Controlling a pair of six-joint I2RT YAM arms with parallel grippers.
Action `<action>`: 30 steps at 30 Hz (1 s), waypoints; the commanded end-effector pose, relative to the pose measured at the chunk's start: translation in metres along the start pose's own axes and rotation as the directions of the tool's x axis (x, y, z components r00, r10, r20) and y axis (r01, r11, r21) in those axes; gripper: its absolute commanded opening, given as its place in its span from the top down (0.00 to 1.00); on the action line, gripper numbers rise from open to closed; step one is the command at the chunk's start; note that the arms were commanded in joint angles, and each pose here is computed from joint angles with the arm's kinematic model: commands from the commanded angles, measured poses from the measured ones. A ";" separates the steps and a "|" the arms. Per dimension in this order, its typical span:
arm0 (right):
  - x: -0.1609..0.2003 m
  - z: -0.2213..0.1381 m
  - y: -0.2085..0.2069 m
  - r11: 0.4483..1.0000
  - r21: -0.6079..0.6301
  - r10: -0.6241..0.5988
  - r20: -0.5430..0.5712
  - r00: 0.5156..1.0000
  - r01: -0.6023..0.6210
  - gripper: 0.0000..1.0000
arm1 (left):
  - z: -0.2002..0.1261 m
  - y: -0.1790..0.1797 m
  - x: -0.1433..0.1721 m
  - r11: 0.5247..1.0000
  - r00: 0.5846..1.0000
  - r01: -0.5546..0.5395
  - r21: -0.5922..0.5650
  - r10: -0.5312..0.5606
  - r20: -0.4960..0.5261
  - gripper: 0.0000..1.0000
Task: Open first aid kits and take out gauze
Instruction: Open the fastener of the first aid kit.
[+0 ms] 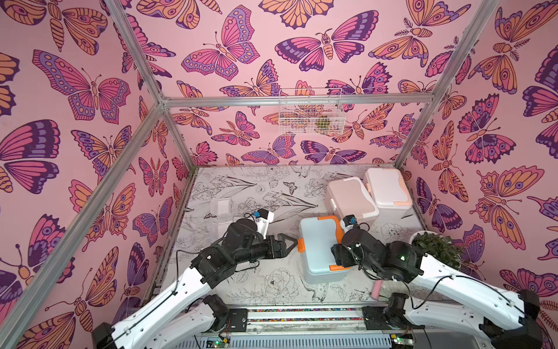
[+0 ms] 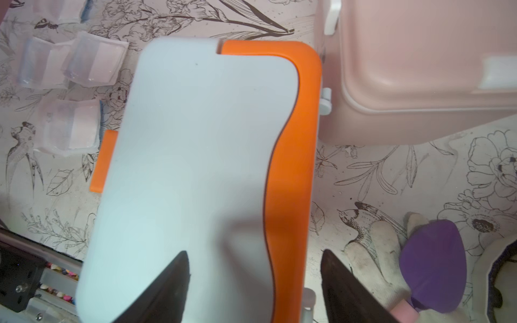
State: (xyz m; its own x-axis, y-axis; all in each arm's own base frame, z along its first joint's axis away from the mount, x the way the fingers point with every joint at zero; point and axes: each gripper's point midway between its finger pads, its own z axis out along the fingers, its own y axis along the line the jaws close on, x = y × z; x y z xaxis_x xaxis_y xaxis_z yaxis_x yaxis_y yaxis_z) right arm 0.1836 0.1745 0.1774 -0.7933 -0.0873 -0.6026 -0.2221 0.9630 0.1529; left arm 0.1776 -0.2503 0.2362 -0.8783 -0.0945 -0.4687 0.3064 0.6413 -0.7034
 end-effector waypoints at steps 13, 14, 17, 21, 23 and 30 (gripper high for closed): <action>0.033 0.025 -0.012 1.000 -0.012 0.011 -0.101 0.995 -0.013 0.25 | 0.051 0.040 0.021 0.915 0.962 -0.210 -0.345 0.131 -0.238 0.10; 0.034 0.026 -0.011 1.000 -0.015 0.011 -0.106 0.994 -0.012 0.25 | 0.052 0.040 0.020 0.916 0.963 -0.207 -0.345 0.130 -0.235 0.09; 0.036 0.028 -0.010 1.000 -0.020 0.007 -0.113 0.994 -0.010 0.25 | 0.064 0.047 0.024 0.917 0.961 -0.192 -0.350 0.104 -0.256 0.09; 0.036 0.029 -0.009 1.000 -0.025 0.007 -0.112 0.994 -0.010 0.26 | 0.067 0.044 0.020 0.924 0.965 -0.178 -0.337 0.097 -0.246 0.09; 0.036 0.030 -0.009 1.000 -0.025 0.008 -0.112 0.994 -0.011 0.26 | 0.069 0.042 0.017 0.928 0.965 -0.175 -0.328 0.096 -0.244 0.09; 0.036 0.028 -0.010 1.000 -0.028 0.012 -0.107 0.994 -0.015 0.26 | 0.081 0.066 0.020 0.916 0.959 -0.141 -0.375 0.032 -0.281 0.09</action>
State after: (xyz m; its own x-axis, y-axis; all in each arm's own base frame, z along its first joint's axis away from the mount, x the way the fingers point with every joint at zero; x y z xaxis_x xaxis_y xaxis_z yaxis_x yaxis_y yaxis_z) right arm 0.1883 0.1858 0.1598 -0.8082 -0.0276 -0.5882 -0.2228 0.9390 0.2621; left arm 0.2100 -0.2797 0.1543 -0.9220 0.1307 -0.3644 0.2848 0.8667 -0.4096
